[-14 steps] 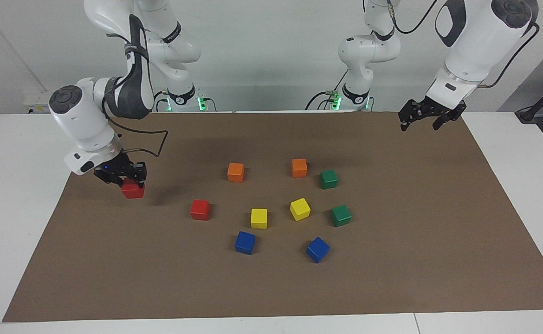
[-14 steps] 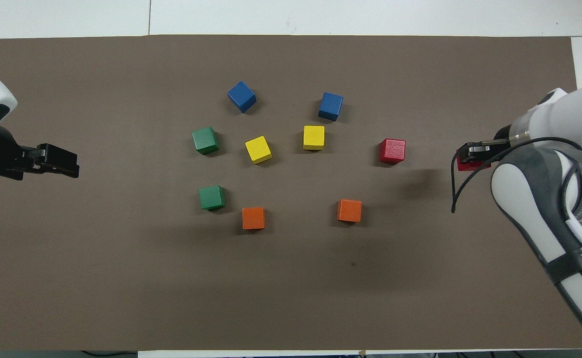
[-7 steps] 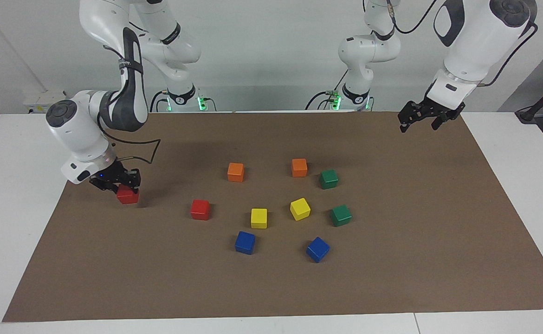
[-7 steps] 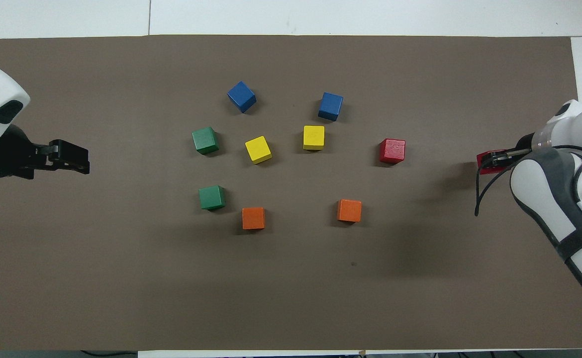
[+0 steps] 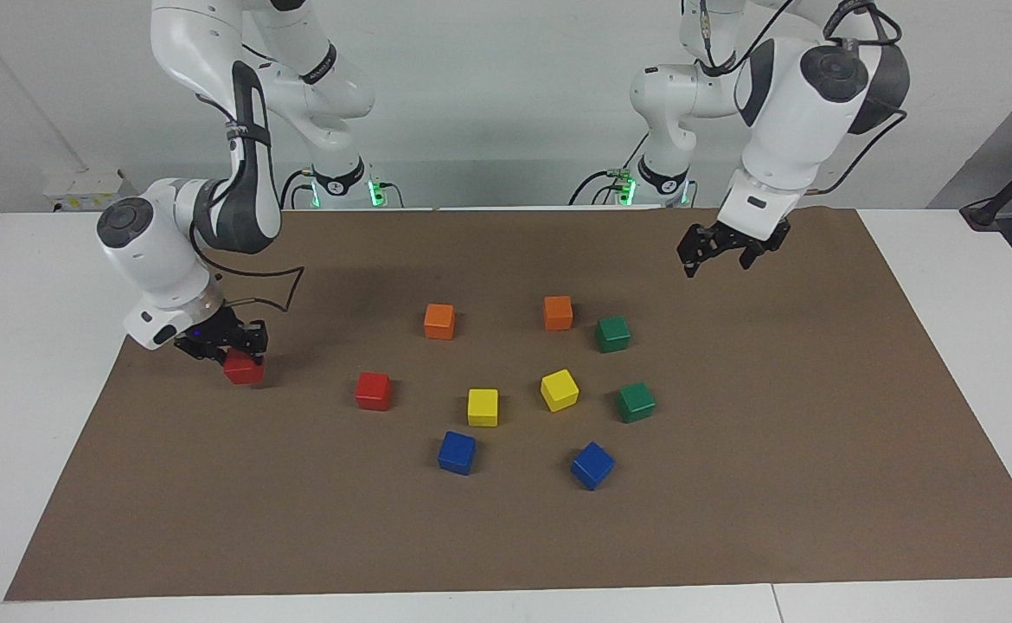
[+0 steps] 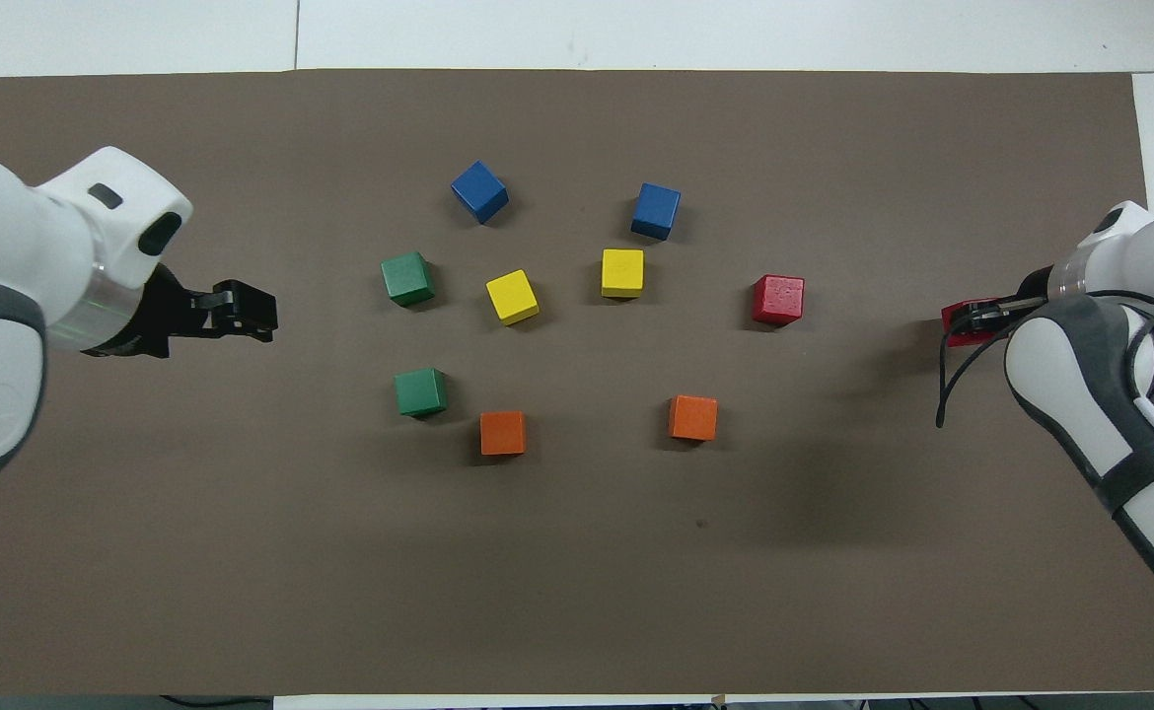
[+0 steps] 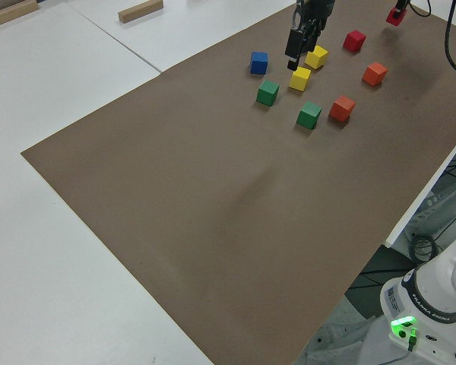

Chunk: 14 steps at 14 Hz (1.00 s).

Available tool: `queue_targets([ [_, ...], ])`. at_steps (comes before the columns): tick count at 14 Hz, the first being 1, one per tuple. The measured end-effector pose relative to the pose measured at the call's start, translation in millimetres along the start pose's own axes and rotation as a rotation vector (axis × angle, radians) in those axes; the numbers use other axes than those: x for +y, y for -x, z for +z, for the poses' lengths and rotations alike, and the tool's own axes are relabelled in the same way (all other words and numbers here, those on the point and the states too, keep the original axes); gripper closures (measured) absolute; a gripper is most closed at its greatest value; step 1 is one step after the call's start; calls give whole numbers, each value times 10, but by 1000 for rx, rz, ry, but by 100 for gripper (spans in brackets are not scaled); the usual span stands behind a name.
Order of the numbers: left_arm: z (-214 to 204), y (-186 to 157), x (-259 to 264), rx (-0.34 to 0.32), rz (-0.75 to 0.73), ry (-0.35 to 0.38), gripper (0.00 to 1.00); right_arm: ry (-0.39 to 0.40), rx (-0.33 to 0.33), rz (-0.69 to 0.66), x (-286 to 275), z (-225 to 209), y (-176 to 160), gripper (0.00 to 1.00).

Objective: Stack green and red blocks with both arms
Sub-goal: 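Reach the left gripper to the nearer green block and grasp it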

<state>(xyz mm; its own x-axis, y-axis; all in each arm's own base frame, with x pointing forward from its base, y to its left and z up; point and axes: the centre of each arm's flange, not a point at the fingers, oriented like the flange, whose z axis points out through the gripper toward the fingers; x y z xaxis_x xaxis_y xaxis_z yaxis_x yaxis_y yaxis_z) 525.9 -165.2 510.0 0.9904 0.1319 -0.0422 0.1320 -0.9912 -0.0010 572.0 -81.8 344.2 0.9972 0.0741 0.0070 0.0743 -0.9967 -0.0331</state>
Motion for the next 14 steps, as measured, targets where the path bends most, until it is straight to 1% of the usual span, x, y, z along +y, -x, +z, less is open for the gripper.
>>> queue_targets([
  [5,517,211,348,15,-68,5,0,3,7,28,58,137,-19,45],
  [8,1014,400,529,49,-145,29,0,3,7,44,52,150,-22,45],
  [10,1289,522,572,48,-148,29,0,4,12,45,54,171,-32,45],
  [12,1435,551,635,51,-143,34,0,4,10,45,53,181,-33,45],
  [14,1549,505,671,62,-142,47,0,3,5,45,53,215,-32,45],
])
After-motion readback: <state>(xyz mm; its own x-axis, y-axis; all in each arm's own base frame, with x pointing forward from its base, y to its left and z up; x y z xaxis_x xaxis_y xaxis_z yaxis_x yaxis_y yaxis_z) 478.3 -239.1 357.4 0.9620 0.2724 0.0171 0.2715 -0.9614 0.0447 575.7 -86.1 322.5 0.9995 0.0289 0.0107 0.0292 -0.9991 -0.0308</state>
